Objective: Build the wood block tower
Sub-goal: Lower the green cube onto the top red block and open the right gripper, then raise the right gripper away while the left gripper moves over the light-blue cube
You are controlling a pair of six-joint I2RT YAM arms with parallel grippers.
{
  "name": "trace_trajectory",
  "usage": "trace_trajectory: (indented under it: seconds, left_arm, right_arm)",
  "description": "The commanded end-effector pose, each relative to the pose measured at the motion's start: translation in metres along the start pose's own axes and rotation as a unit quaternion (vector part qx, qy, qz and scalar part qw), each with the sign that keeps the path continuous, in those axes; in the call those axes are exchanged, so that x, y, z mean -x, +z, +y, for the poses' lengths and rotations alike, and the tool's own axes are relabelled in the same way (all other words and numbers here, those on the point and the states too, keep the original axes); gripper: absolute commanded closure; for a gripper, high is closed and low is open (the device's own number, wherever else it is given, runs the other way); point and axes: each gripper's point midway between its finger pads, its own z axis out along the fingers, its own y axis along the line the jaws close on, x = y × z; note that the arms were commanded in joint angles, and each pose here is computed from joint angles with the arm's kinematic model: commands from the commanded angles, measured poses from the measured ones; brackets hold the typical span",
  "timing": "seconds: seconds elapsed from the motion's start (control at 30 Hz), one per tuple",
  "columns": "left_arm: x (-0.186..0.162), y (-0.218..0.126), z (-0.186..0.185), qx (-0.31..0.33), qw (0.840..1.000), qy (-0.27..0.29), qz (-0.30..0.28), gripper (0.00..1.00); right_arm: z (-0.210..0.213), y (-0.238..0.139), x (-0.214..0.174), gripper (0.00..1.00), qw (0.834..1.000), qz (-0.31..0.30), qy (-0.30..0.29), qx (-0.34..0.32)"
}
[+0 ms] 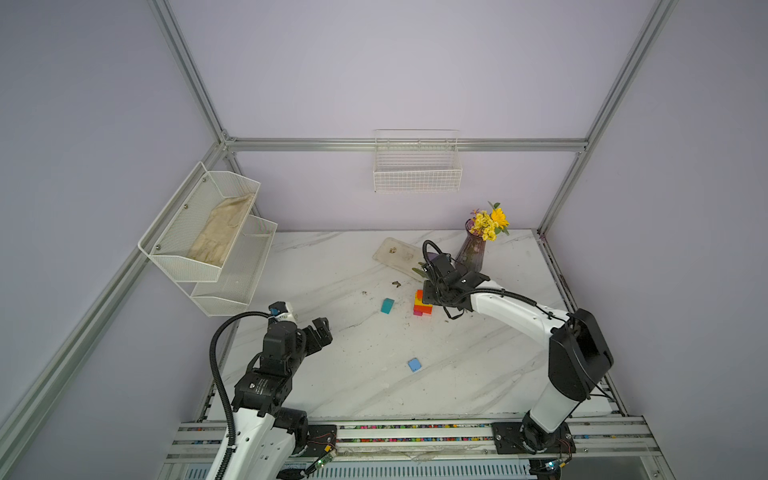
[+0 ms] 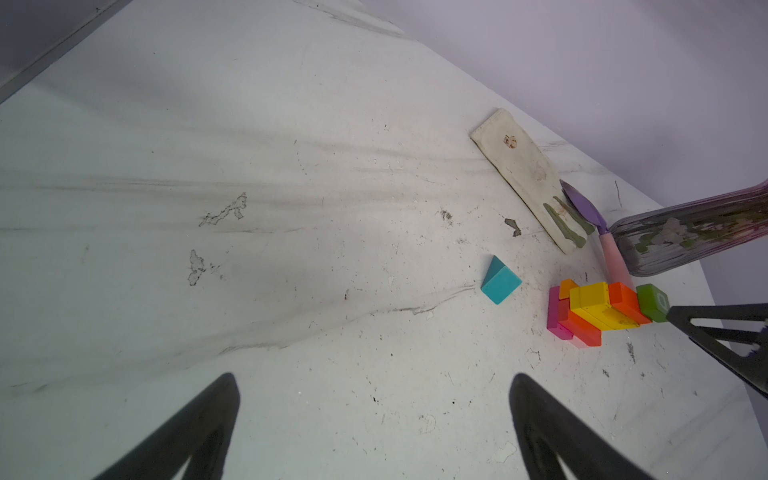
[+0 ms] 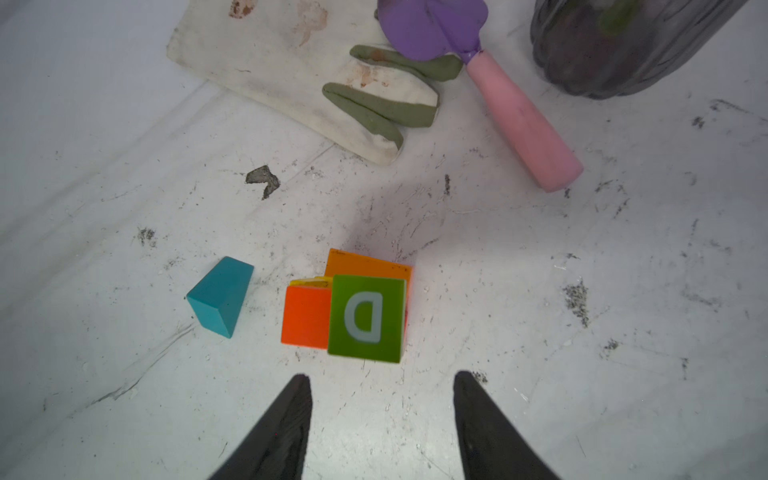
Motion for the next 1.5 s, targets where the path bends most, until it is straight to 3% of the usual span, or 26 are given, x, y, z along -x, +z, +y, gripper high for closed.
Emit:
trace_trajectory:
  seconds: [0.0, 0.17, 0.33, 0.47, 0.57, 0.77, 0.83, 0.93, 1.07, 1.27, 1.33, 1.47]
  left_arm:
    - [-0.004, 0.010, -0.001, -0.008, 1.000, -0.015, -0.002, 0.00]
    - [-0.016, 0.022, -0.045, -0.126, 0.991, -0.025, 0.045, 0.01]
    - [-0.027, 0.011, -0.085, -0.217, 0.975, 0.034, 0.040, 0.00]
    - [-0.064, -0.012, -0.136, -0.321, 0.934, 0.160, 0.001, 0.00]
    - [-0.100, -0.026, -0.167, -0.403, 0.884, 0.237, -0.006, 0.00]
    - [-0.152, 0.000, -0.188, -0.397, 0.853, 0.337, 0.044, 0.01]
    - [-0.172, 0.006, -0.195, -0.397, 0.831, 0.388, 0.042, 0.02]
    - [-0.191, 0.021, -0.197, -0.353, 0.822, 0.446, 0.031, 0.01]
    - [-0.217, 0.039, -0.202, -0.312, 0.805, 0.502, 0.054, 0.11]
    - [-0.247, 0.062, -0.210, -0.268, 0.782, 0.552, 0.108, 0.18]
    - [-0.250, 0.068, -0.212, -0.256, 0.782, 0.556, 0.118, 0.19]
    - [-0.260, 0.068, -0.215, -0.262, 0.770, 0.564, 0.143, 0.30]
  right_arm:
    - [-0.010, -0.036, 0.002, 0.37, 1.000, -0.030, -0.007, 0.001]
    - [-0.027, -0.072, 0.005, 0.28, 0.996, -0.080, 0.010, 0.027]
    - [-0.043, -0.096, 0.012, 0.25, 0.989, -0.136, 0.028, 0.041]
    - [-0.062, -0.096, 0.016, 0.23, 0.985, -0.166, 0.044, 0.009]
    - [-0.072, -0.085, 0.015, 0.24, 0.983, -0.174, 0.054, 0.001]
    - [-0.092, -0.055, 0.011, 0.26, 0.984, -0.157, 0.081, 0.016]
    - [-0.101, -0.051, 0.012, 0.26, 0.983, -0.157, 0.091, 0.014]
    - [-0.112, -0.049, 0.013, 0.26, 0.982, -0.161, 0.101, 0.007]
    - [-0.117, -0.046, 0.013, 0.27, 0.982, -0.157, 0.106, 0.009]
    - [-0.111, -0.033, 0.009, 0.27, 0.985, -0.137, 0.104, 0.019]
    - [-0.111, -0.030, 0.008, 0.28, 0.986, -0.132, 0.104, 0.019]
    - [-0.111, -0.029, 0.007, 0.28, 0.986, -0.130, 0.104, 0.021]
